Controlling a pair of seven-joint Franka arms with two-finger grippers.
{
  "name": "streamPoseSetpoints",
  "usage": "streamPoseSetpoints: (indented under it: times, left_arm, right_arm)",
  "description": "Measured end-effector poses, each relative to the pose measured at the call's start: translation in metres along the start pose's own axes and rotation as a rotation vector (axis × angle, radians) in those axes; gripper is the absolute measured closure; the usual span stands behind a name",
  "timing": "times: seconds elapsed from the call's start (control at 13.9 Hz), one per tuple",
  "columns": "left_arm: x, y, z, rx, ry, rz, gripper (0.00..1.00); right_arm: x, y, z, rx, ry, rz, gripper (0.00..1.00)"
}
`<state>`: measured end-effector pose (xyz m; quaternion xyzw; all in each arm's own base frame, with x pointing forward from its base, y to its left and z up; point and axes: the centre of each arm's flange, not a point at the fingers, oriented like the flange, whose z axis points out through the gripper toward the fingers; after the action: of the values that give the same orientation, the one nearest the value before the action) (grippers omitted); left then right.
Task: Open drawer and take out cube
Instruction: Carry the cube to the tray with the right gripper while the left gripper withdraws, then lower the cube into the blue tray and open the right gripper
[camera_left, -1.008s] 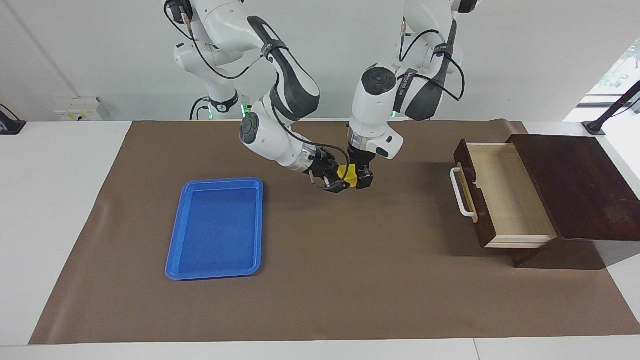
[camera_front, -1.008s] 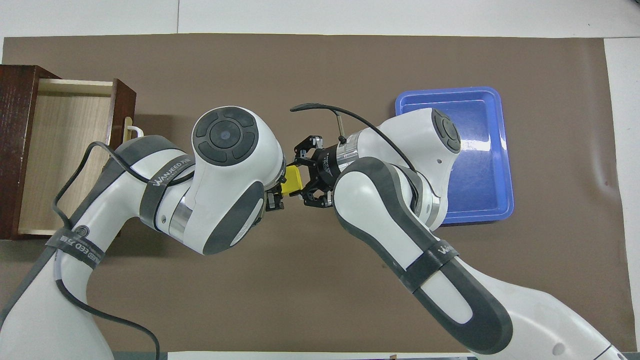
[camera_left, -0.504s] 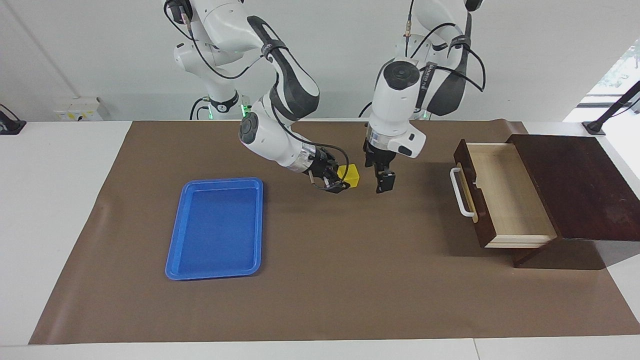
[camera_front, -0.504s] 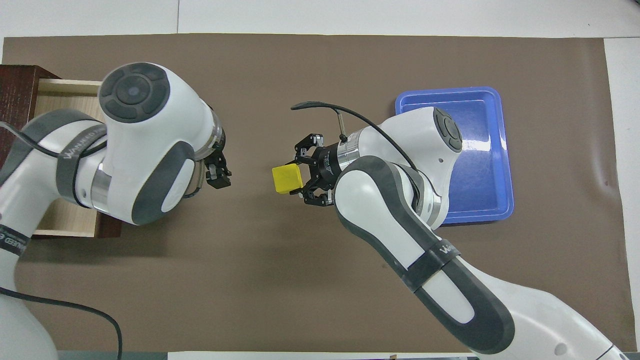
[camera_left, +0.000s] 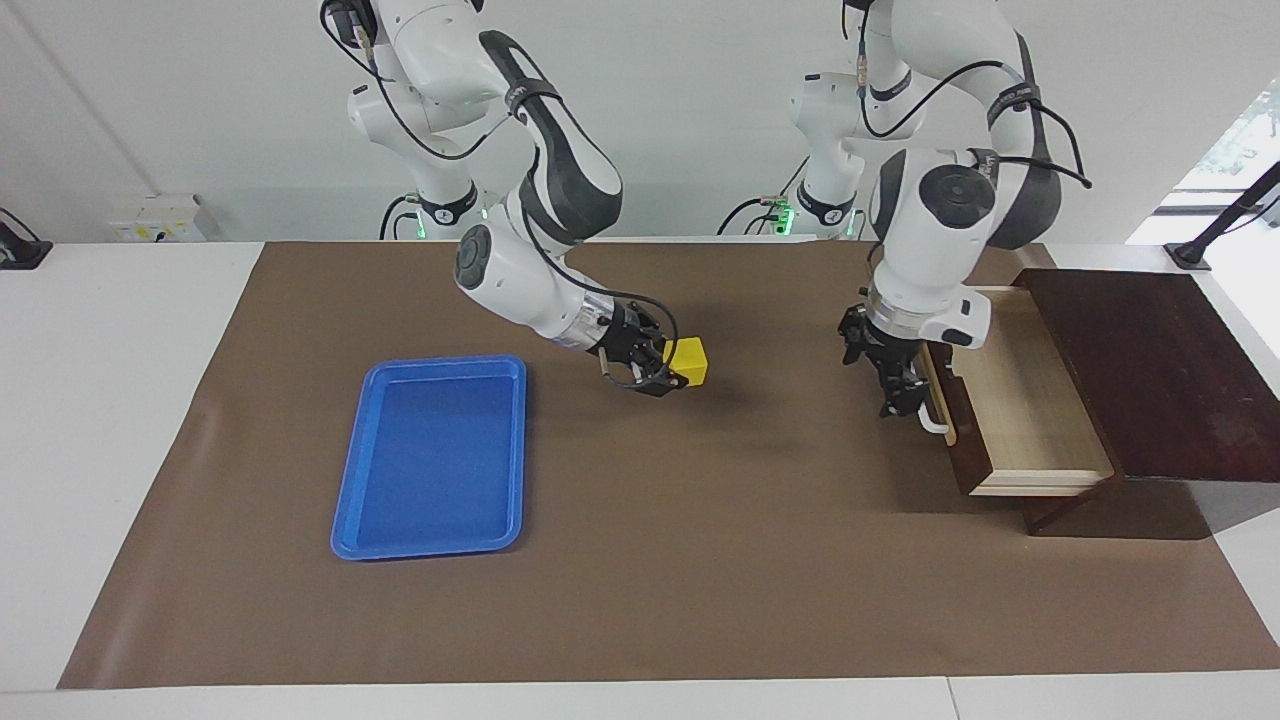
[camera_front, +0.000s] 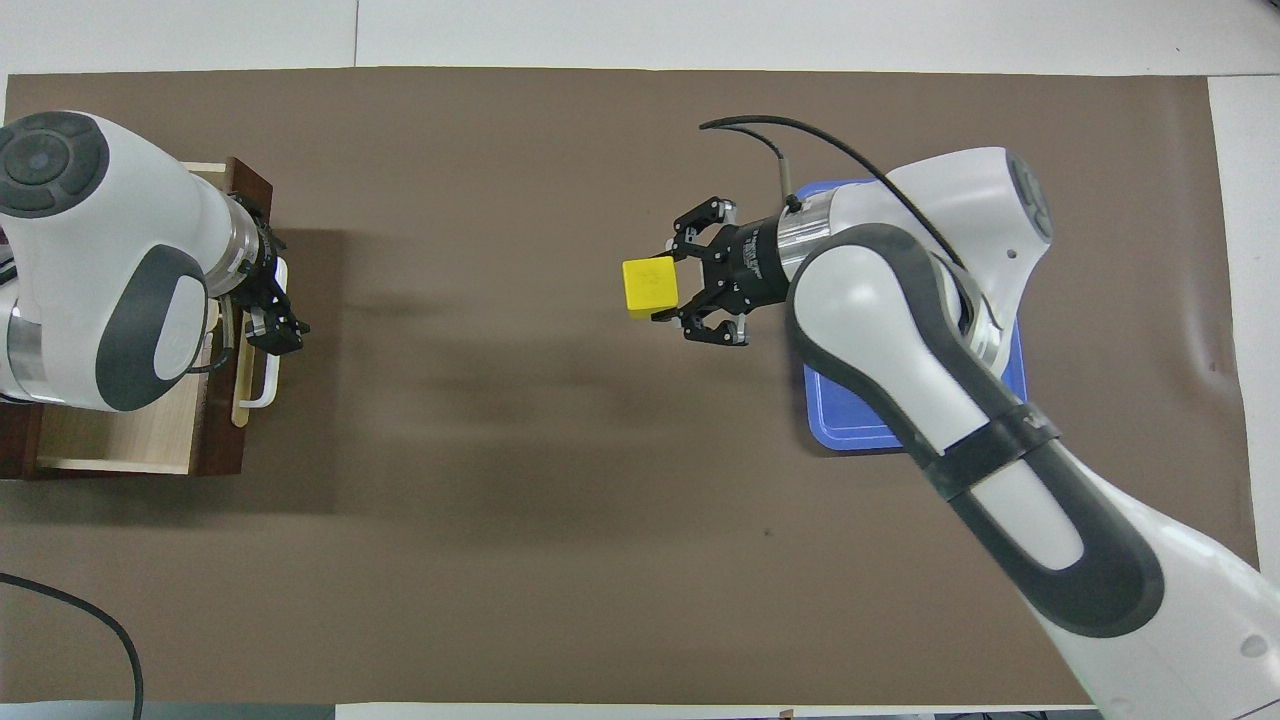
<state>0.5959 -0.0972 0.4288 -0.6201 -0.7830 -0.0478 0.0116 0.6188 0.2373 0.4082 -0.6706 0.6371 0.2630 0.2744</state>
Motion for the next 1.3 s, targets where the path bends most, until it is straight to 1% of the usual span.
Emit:
streamPoseSetpoints:
  times: [0.22,0.36,0.5,0.58,0.72,0.86,0.94,1.01,1.15,1.3]
  left_arm:
    - [0.022,0.006,-0.001,-0.033,-0.014,0.031,0.0]
    - [0.054,0.02,-0.002,-0.054,-0.012,0.021,0.0]
    - [0.089,0.03,0.001,-0.053,-0.004,0.058,0.0]
    - [0.104,0.033,0.002,-0.052,-0.001,0.079,0.0]
    - [0.13,0.037,0.006,-0.044,0.006,0.131,0.0]
    - [0.154,0.04,0.01,-0.05,0.01,0.189,0.0]
    - [0.166,0.042,0.011,-0.052,0.011,0.208,0.0]
    - [0.169,0.042,0.011,-0.054,0.009,0.236,0.0]
    - [0.168,0.041,0.011,-0.044,0.013,0.25,0.0]
    - [0.159,0.038,0.005,-0.005,0.014,0.293,0.0]
  right_arm:
    - [0.052,-0.016,-0.044,0.007,0.016,-0.005,0.44]
    - [0.086,-0.02,-0.066,0.001,0.023,-0.011,0.44]
    - [0.131,-0.022,-0.088,-0.009,0.058,-0.013,0.44]
    - [0.157,-0.019,-0.096,-0.021,0.068,-0.028,0.44]
    - [0.205,-0.009,-0.103,-0.039,0.065,-0.046,0.44]
    - [0.245,0.006,-0.104,-0.052,0.056,-0.039,0.44]
    - [0.259,0.014,-0.101,-0.062,0.051,-0.043,0.44]
    - [0.268,0.019,-0.098,-0.071,0.048,-0.05,0.44]
    - [0.282,0.029,-0.094,-0.078,0.053,-0.043,0.44]
    - [0.293,0.036,-0.089,-0.077,0.064,-0.028,0.44]
